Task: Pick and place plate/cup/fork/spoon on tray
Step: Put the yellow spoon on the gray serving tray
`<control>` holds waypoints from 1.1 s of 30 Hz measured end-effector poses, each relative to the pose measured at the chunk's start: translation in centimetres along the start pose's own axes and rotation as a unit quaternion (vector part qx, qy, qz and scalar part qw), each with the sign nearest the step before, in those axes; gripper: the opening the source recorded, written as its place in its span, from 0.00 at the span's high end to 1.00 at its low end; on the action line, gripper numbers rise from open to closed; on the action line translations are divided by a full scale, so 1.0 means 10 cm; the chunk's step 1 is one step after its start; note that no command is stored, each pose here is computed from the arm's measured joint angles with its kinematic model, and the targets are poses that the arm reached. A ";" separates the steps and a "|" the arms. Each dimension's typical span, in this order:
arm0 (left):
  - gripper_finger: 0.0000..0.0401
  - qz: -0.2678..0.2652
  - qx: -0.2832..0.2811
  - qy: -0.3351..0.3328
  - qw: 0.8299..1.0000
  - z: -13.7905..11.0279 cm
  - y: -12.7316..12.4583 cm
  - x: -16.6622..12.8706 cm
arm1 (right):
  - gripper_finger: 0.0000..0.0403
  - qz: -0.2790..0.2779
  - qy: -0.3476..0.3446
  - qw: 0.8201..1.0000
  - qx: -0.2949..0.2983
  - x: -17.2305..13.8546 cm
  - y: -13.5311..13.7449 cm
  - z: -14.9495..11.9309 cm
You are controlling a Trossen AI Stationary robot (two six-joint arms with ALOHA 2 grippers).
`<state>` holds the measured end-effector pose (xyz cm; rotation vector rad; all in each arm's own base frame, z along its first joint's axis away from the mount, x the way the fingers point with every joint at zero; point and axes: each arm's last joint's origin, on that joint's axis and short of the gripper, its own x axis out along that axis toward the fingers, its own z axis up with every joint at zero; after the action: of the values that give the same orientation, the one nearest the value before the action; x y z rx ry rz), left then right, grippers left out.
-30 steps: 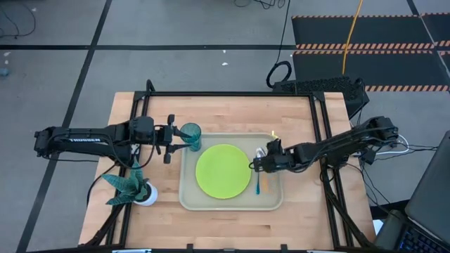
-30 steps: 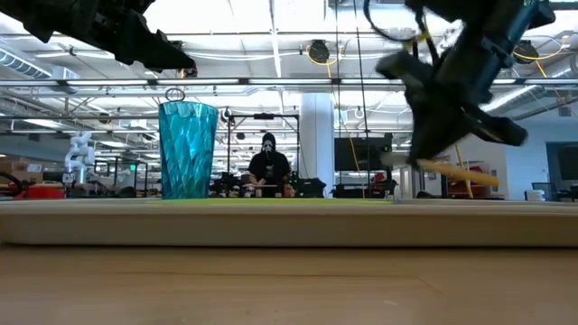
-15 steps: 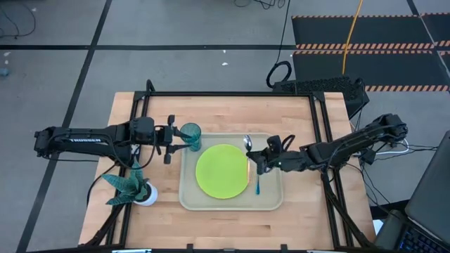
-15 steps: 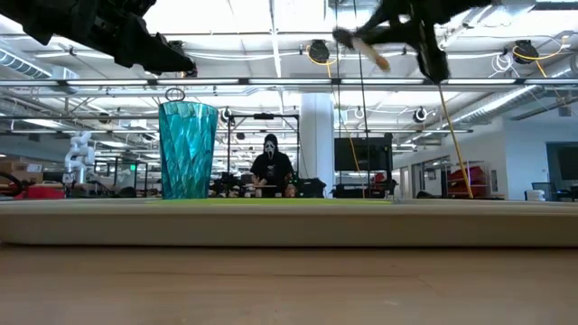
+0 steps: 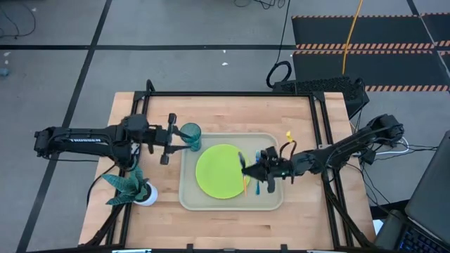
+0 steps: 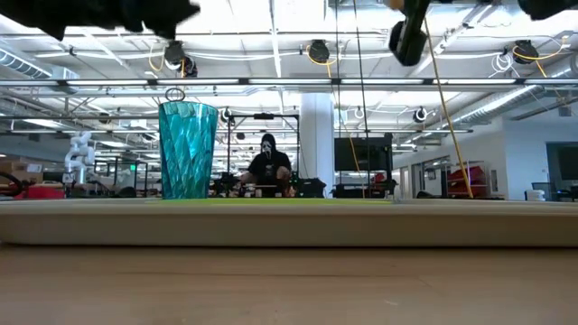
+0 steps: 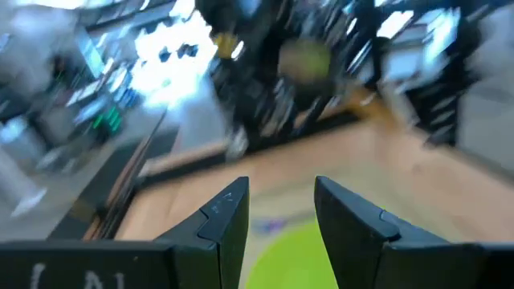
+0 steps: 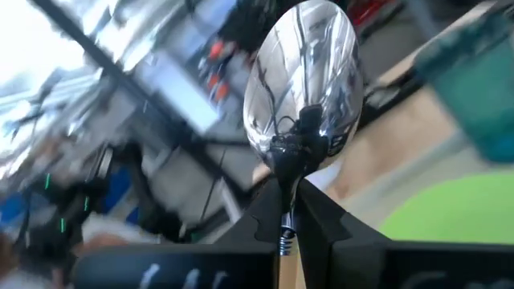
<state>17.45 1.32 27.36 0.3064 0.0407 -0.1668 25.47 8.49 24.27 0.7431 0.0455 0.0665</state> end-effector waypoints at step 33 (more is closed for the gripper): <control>0.63 -0.196 0.226 -0.060 0.952 0.04 -0.18 1.32 | 0.99 0.142 0.034 0.985 -0.093 0.46 -0.48 -0.22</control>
<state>30.12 -2.55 26.40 0.7447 -0.0592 -0.5939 30.09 6.77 19.30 0.5560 -0.0018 0.3637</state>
